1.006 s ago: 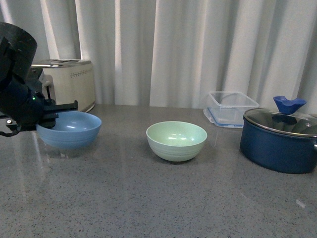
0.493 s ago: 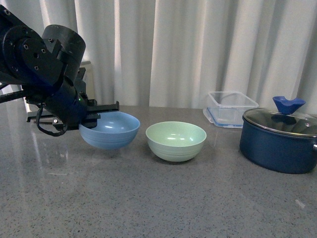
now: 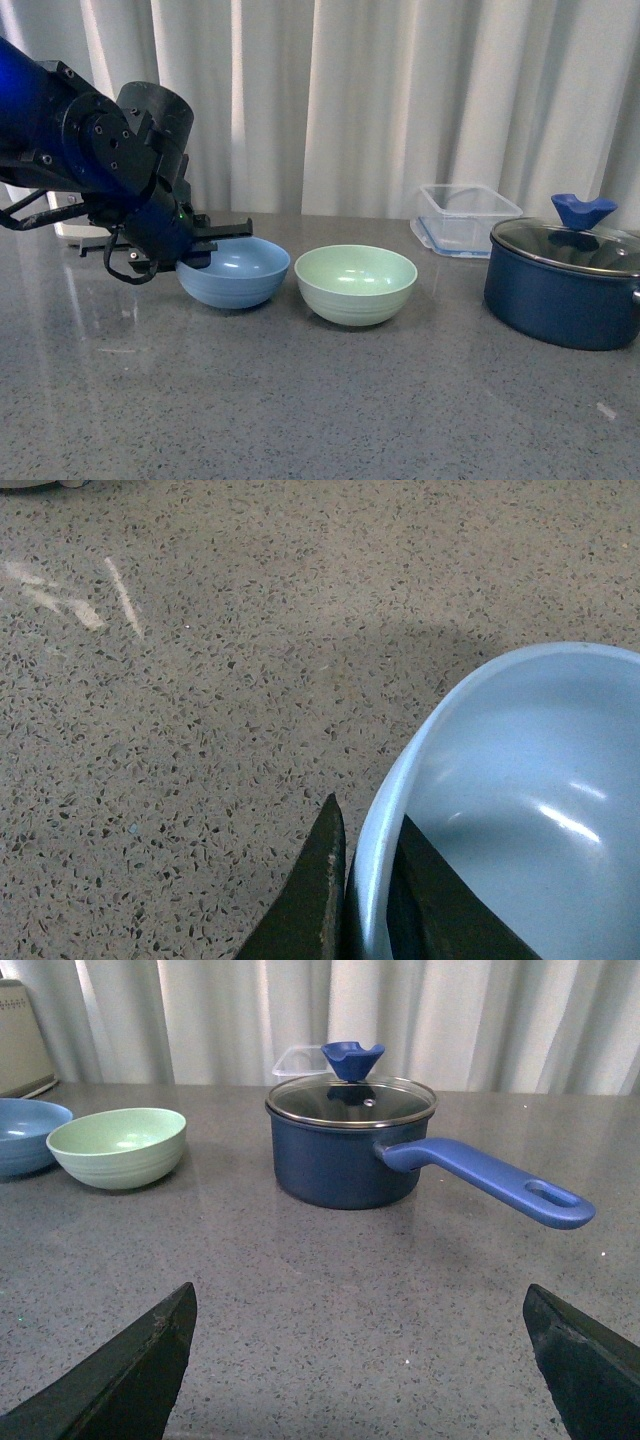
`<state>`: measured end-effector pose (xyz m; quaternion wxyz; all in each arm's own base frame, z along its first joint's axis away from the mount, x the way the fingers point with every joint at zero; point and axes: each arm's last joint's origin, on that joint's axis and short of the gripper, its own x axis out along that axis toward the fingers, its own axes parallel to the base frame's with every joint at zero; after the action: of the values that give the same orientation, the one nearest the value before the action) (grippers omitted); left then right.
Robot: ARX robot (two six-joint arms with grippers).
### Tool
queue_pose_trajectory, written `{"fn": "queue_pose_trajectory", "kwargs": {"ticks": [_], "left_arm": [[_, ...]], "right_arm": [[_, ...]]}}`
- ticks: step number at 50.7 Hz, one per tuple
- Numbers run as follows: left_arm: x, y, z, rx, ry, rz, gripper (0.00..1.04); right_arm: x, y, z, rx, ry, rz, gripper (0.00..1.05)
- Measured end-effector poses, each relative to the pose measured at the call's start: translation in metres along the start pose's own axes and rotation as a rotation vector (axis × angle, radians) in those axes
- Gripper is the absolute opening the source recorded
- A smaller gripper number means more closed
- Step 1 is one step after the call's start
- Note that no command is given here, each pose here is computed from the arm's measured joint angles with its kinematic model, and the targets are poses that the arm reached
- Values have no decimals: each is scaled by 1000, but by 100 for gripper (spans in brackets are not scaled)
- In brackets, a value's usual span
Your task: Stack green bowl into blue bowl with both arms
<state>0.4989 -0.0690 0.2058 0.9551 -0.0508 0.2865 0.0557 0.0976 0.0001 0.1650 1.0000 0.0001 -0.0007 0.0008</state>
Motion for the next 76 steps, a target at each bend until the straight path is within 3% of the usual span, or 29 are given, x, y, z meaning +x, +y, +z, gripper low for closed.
{"fn": "queue_pose_trajectory", "kwargs": {"ticks": [16, 20, 30, 43, 48, 56, 65, 70, 76], "left_arm": [[2, -2, -1, -12, 8, -21, 7], [2, -3, -2, -15, 12, -38, 23], [-9, 1, 2, -30, -9, -52, 50], [-89, 29, 46, -32, -263, -29, 99], [-121, 42, 38, 25, -341, 16, 98], [-144, 50, 4, 86, -322, 31, 98], [-145, 49, -3, 111, -312, 29, 98], [-149, 53, -14, 108, -470, -95, 83], [-164, 62, -40, 99, -576, -123, 65]], "right_arm": [[0, 0, 0, 0, 0, 0, 95], [0, 0, 0, 0, 0, 0, 95], [0, 0, 0, 0, 0, 0, 95], [0, 0, 0, 0, 0, 0, 95], [0, 0, 0, 0, 0, 0, 95], [0, 0, 0, 0, 0, 0, 95], [0, 0, 0, 0, 0, 0, 95], [0, 0, 0, 0, 0, 0, 95], [0, 0, 0, 0, 0, 0, 95]]}}
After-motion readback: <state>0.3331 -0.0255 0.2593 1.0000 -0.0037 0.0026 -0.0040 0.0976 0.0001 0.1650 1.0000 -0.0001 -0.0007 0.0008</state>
